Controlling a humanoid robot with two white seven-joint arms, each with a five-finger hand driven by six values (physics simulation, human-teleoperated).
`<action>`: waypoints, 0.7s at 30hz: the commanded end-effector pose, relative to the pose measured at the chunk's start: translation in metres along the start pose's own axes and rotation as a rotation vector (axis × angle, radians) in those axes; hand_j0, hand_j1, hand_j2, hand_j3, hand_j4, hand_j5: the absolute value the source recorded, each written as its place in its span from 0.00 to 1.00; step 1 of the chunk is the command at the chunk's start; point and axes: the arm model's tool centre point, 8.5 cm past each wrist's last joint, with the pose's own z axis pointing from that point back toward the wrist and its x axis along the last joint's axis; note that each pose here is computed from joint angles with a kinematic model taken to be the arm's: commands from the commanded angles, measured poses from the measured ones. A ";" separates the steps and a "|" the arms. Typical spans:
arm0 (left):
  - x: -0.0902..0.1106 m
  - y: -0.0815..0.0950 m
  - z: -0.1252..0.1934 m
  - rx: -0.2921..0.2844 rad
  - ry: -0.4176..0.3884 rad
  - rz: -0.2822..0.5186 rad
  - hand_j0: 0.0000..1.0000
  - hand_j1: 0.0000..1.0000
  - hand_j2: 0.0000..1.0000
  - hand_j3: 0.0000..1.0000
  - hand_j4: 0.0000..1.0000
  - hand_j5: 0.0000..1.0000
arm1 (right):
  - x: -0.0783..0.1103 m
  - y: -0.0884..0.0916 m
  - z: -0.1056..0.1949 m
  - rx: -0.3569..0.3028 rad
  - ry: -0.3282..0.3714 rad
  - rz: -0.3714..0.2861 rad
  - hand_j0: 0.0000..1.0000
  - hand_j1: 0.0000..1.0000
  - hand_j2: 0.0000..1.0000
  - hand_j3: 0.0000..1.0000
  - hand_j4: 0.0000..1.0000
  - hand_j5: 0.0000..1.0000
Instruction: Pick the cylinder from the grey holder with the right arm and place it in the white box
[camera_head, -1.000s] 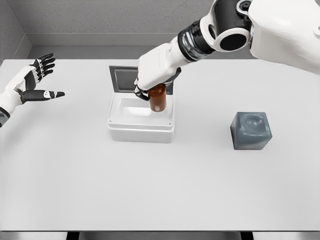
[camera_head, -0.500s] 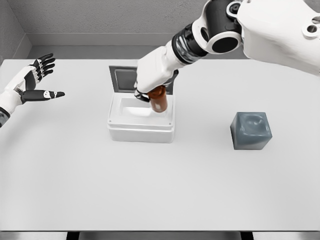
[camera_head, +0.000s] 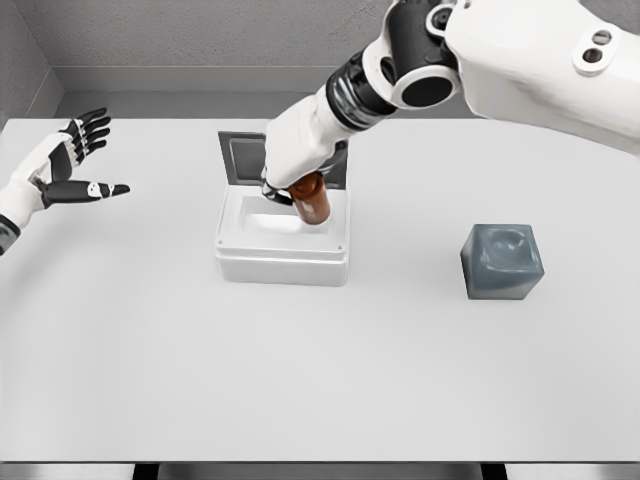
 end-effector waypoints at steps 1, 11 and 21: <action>0.000 0.000 0.000 0.001 -0.003 0.004 1.00 1.00 1.00 1.00 1.00 1.00 | 0.001 0.001 -0.002 0.006 -0.003 -0.001 0.42 0.42 0.42 0.42 0.42 0.42; 0.000 0.000 0.000 0.001 -0.003 0.004 1.00 1.00 1.00 1.00 1.00 1.00 | 0.000 0.002 -0.001 0.009 -0.001 -0.003 0.42 0.42 0.42 0.42 0.42 0.42; 0.001 0.001 0.001 0.001 -0.002 0.003 1.00 1.00 1.00 1.00 1.00 1.00 | -0.002 0.005 -0.001 0.019 0.008 -0.004 1.00 1.00 1.00 1.00 1.00 1.00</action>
